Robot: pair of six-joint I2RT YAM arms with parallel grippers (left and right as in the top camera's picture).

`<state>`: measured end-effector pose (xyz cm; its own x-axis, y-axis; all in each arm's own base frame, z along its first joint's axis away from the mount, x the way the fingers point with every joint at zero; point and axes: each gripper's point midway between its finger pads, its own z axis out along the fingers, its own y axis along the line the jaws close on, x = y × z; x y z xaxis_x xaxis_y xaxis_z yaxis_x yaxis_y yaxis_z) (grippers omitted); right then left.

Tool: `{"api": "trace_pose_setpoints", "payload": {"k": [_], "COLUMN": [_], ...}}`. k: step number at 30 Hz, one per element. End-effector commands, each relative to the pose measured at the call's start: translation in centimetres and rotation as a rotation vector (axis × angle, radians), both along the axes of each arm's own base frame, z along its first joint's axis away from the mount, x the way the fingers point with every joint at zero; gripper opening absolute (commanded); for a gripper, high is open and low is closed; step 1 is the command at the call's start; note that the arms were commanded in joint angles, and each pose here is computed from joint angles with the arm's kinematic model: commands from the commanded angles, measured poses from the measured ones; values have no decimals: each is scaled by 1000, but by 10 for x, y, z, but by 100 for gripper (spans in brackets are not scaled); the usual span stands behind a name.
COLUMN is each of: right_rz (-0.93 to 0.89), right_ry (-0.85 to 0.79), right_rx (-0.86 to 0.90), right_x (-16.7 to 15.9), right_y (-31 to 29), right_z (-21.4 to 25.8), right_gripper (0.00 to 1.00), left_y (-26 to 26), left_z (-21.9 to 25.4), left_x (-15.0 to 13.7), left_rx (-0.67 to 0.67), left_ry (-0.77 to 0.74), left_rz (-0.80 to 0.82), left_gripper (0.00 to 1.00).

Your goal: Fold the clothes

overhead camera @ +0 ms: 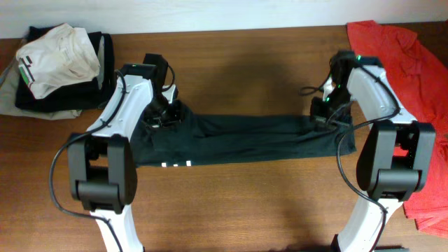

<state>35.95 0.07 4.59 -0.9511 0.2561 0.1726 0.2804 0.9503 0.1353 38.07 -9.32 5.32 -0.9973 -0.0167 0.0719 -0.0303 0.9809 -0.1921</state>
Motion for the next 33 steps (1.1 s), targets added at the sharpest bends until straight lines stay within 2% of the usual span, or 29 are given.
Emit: {"api": "trace_pose_setpoints", "payload": {"k": [1, 3, 6, 10, 14, 17, 19, 21, 22, 23, 24, 27, 28, 29, 33], "right_rz": [-43, -74, -105, -104, -147, -241, -271, -276, -281, -291, -295, -316, -356, -404, -502], "right_ry": [25, 34, 41, 39, 13, -54, -157, -227, -261, -281, -290, -292, -292, -293, -293], "right_rx": [5, -2, -40, -87, -93, -92, -88, -87, -96, -102, -105, -117, -132, -157, -185], "right_x": [-17, -27, -31, -30, -22, -13, -3, 0, 1, 1, 1, -3, -5, -9, -30], "right_y": [3, 1, -10, -20, -21, -19, -19, -21, -24, -29, -34, -60, -76, -97, -157], "right_z": [-31, -53, -58, -58, -49, -23, 9, 33, 44, 51, 53, 53, 53, 53, 53], "right_gripper": [4, 4, 4, 4, 4, 4, 4, 17, 64, 98, 99, 99, 99, 99, 99], "left_y": [19, 44, 90, 131, 152, 168, 169, 165, 161, 158, 153, 139, 136, 136, 136], "left_z": [-33, -50, -52, -53, -49, -23, 15, 51, 69, 78, 86, 87, 87, 87, 87], "left_x": [-5, -7, -5, -9, -12, -8, 2, 5, 6, 6, 6, 5, 4, 4, 5], "left_rx": [57, 148, 277, 272, 279, 318, 310, 300, 287, 284, 277, 218, 204, 201, 201], "left_ry": [83, 121, 124, 143, 149, 91, -16, -116, -164, -190, -211, -203, -198, -197, -199], "left_rz": [12, 66, 194, 295, 346, 417, 435, 440, 438, 436, 428, 413, 411, 411, 411], "left_gripper": [1, 1, 1, 1, 1, 1, 1, 1, 2, 7, 22, 84, 94, 99, 99]}}
